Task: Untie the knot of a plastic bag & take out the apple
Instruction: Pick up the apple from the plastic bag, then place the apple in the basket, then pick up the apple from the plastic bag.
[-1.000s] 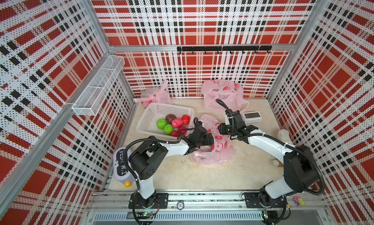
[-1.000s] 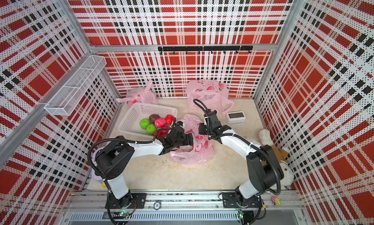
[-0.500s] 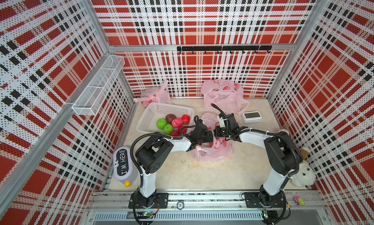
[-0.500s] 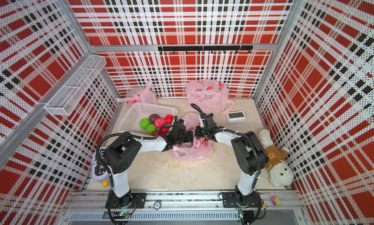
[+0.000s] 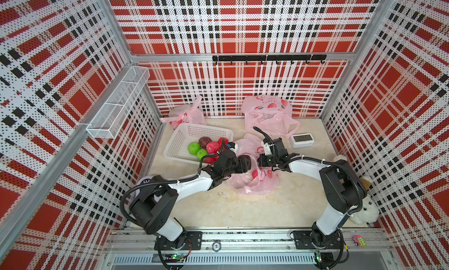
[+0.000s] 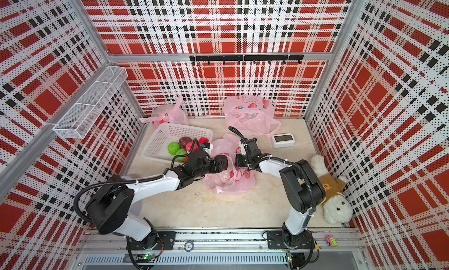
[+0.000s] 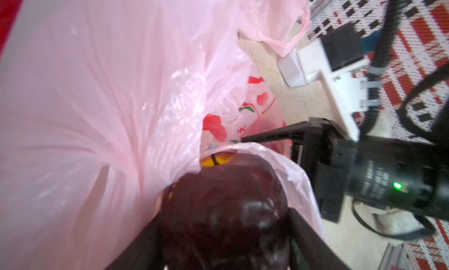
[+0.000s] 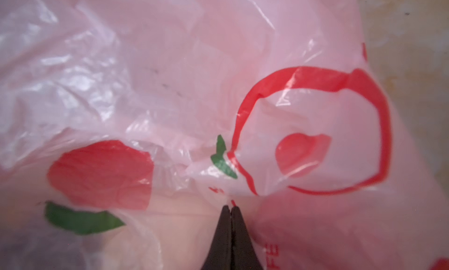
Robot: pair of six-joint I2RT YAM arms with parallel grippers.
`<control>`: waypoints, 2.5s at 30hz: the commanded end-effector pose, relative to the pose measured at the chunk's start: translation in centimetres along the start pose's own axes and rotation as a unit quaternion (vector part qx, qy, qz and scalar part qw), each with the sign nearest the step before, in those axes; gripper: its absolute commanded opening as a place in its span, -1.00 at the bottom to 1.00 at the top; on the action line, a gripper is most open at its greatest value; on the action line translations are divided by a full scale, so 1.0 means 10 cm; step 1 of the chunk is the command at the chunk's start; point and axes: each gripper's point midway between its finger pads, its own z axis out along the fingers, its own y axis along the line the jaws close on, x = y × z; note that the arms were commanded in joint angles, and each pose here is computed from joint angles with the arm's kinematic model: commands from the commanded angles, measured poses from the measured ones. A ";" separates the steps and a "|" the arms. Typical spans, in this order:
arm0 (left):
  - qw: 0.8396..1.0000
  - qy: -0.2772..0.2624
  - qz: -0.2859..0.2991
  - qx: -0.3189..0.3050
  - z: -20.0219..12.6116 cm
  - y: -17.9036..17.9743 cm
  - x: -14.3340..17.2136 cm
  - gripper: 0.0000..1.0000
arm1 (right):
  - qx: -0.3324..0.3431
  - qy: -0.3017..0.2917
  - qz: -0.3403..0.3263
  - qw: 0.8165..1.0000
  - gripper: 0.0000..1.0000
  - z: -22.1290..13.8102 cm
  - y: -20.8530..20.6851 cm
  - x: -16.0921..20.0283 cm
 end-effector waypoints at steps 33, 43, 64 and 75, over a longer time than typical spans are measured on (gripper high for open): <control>0.940 -0.044 0.058 -0.332 -0.22 2.59 -2.32 0.21 | 0.051 -0.056 -0.103 0.992 0.54 -1.06 1.20 0.21; 0.928 -0.022 0.048 -0.370 -0.34 2.74 -2.27 0.38 | 0.037 -0.016 -0.108 0.993 0.46 -1.00 1.12 0.80; 0.954 -0.082 0.160 -0.242 -0.93 1.14 -2.30 0.53 | 0.105 -0.026 0.062 0.992 0.35 -1.63 -0.10 1.27; 0.965 0.030 0.251 -0.067 -0.63 -0.04 -0.60 0.35 | 0.018 0.023 0.065 0.997 0.32 -1.28 0.11 0.78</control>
